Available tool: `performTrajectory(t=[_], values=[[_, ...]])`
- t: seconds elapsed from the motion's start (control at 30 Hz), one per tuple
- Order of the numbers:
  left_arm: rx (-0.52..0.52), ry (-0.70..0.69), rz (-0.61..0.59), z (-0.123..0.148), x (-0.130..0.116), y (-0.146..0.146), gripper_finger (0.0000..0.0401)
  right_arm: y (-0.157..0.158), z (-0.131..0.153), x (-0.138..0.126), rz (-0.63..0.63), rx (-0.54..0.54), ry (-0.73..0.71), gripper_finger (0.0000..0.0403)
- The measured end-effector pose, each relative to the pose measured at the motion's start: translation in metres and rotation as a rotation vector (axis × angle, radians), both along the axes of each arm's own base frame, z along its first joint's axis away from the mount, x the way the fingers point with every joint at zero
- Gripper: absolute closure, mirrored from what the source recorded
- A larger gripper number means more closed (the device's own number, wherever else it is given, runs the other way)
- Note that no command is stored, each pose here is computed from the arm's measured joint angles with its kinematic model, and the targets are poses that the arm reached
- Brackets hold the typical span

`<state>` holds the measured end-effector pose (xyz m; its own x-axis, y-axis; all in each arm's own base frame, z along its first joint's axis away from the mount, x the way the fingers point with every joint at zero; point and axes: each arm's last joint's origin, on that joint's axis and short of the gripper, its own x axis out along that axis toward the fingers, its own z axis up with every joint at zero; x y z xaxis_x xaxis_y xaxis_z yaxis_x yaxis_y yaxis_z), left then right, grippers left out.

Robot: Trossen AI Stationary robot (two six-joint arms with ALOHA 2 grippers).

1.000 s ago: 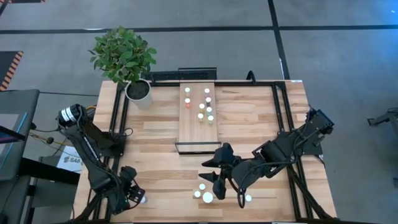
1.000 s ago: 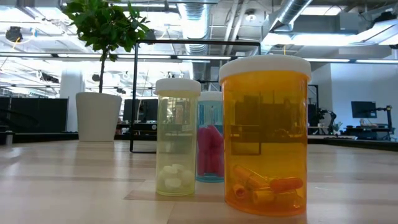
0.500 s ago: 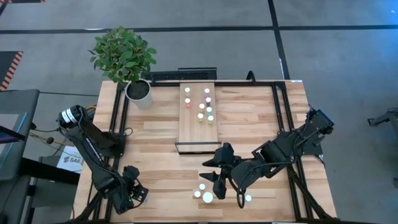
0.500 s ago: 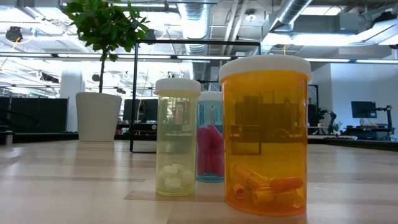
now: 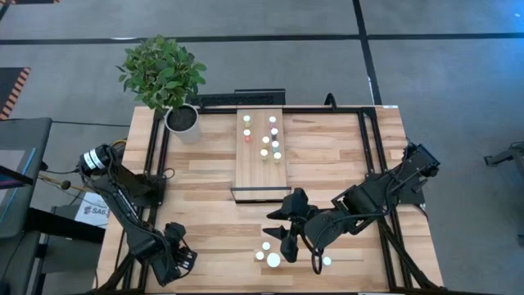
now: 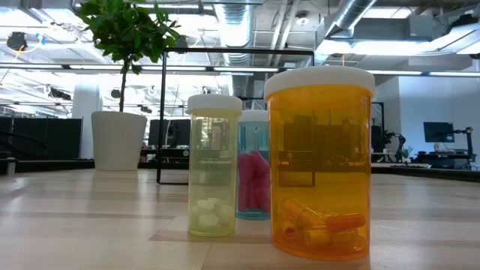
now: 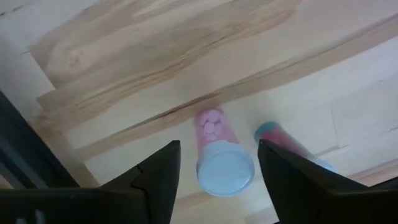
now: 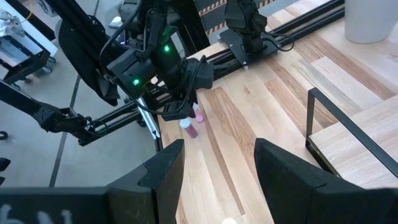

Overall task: Pick and place medicine bottles onto shelf by color
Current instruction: Put the pink pill bottle on the shelf

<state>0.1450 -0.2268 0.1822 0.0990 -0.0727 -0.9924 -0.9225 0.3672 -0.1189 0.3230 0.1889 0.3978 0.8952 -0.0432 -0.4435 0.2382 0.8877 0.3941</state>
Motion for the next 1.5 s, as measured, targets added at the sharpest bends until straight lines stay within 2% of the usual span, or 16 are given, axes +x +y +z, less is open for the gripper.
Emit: performTrajectory(t=[0.27, 0.4, 0.57, 0.83, 1.03, 1.23, 1.5], values=[[-0.007, 0.012, -0.001, 0.0, 0.0, 0.0, 0.0281, 0.0, 0.0, 0.0, 0.0, 0.0, 0.0, 0.0186], [-0.008, 0.012, 0.005, 0.0, 0.001, 0.001, 0.0304, 0.0, 0.0, 0.0, 0.0, 0.0, 0.001, 0.0186], [-0.016, 0.04, -0.009, 0.003, 0.01, 0.006, 0.0302, 0.0, 0.0, 0.0, 0.0, -0.002, 0.003, 0.0186], [0.036, 0.058, -0.12, 0.021, 0.041, 0.032, 0.0291, -0.006, -0.002, -0.005, 0.021, -0.02, 0.064, 0.0186], [0.049, -0.038, -0.191, 0.049, 0.059, 0.064, 0.0291, -0.019, 0.014, -0.026, 0.037, -0.027, 0.088, 0.0186], [0.1, -0.1, -0.157, 0.088, 0.059, 0.112, 0.0291, -0.031, 0.03, -0.045, 0.069, -0.081, 0.079, 0.0186], [0.221, -0.19, -0.122, 0.137, 0.069, 0.184, 0.0295, -0.047, 0.03, -0.041, 0.091, -0.232, 0.102, 0.0186]])
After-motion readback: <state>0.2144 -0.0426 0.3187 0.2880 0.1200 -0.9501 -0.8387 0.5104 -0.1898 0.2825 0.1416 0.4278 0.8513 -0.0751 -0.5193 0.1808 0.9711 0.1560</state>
